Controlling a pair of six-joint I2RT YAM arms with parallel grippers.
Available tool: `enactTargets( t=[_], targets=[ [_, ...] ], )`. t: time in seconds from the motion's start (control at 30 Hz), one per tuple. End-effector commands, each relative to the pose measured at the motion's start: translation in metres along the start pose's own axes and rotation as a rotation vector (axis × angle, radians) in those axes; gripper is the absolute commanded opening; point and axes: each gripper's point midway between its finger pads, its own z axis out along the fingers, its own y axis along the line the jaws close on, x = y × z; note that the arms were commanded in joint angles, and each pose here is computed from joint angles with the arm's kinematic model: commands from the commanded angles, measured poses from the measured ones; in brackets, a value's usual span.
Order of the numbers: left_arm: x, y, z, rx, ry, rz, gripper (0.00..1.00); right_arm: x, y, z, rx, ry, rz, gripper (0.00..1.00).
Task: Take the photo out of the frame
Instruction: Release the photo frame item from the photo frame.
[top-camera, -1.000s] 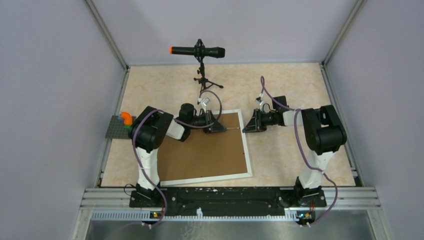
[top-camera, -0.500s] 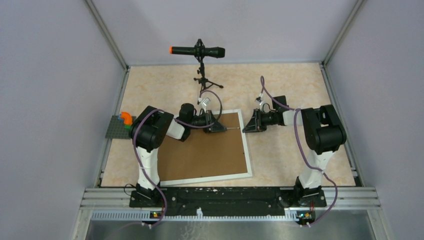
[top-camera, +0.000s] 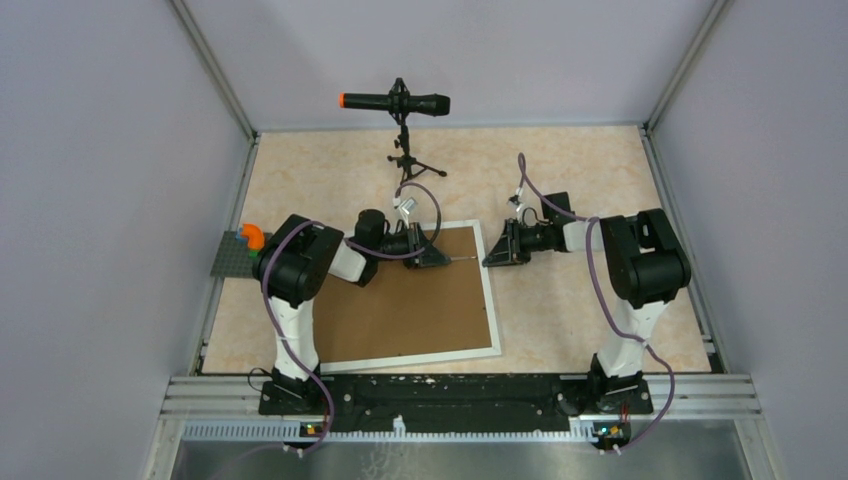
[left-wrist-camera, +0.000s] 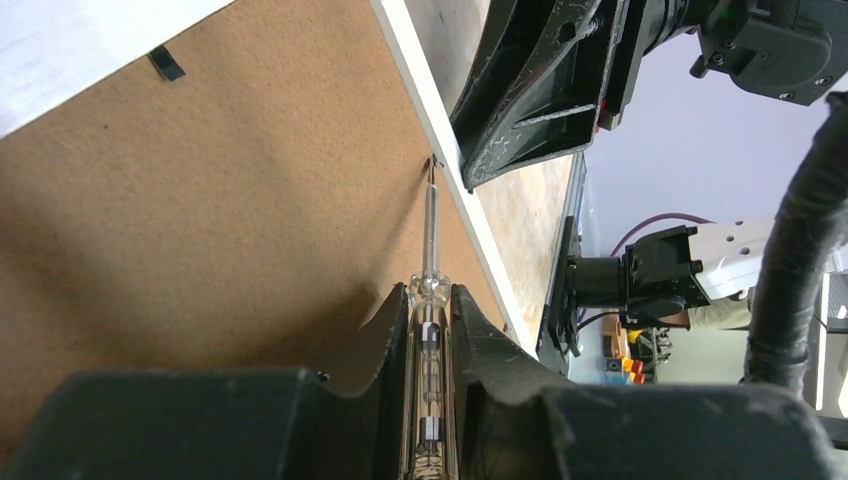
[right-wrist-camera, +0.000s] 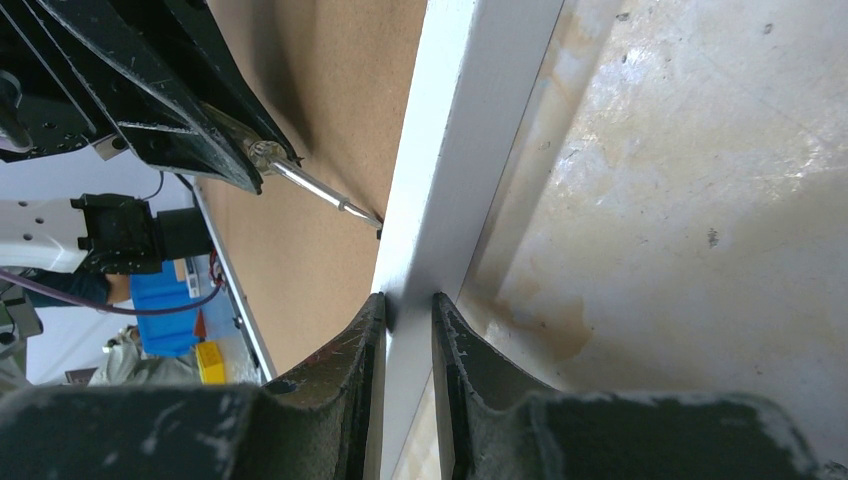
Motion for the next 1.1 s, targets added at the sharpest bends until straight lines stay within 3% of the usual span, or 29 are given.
enactTargets(
  t=[0.0, 0.13, 0.37, 0.83, 1.07],
  targets=[
    [-0.008, 0.000, -0.013, -0.019, -0.033, 0.019, 0.00, 0.018, -0.029, 0.008, 0.108, 0.042, 0.026, 0.19],
    [-0.010, 0.003, -0.018, -0.038, -0.028, 0.017, 0.00, 0.012, -0.024, 0.005, 0.099, 0.030, -0.004, 0.23],
    [-0.001, 0.004, -0.016, -0.034, 0.000, 0.023, 0.00, -0.003, -0.009, 0.001, 0.070, -0.011, -0.027, 0.40],
    [-0.004, -0.007, -0.003, 0.006, 0.008, 0.028, 0.00, -0.038, 0.001, 0.004, 0.048, -0.076, -0.061, 0.37],
    [0.005, 0.000, 0.002, 0.000, 0.016, 0.007, 0.00, -0.033, -0.003, 0.013, 0.063, -0.055, -0.054, 0.35]
  ],
)
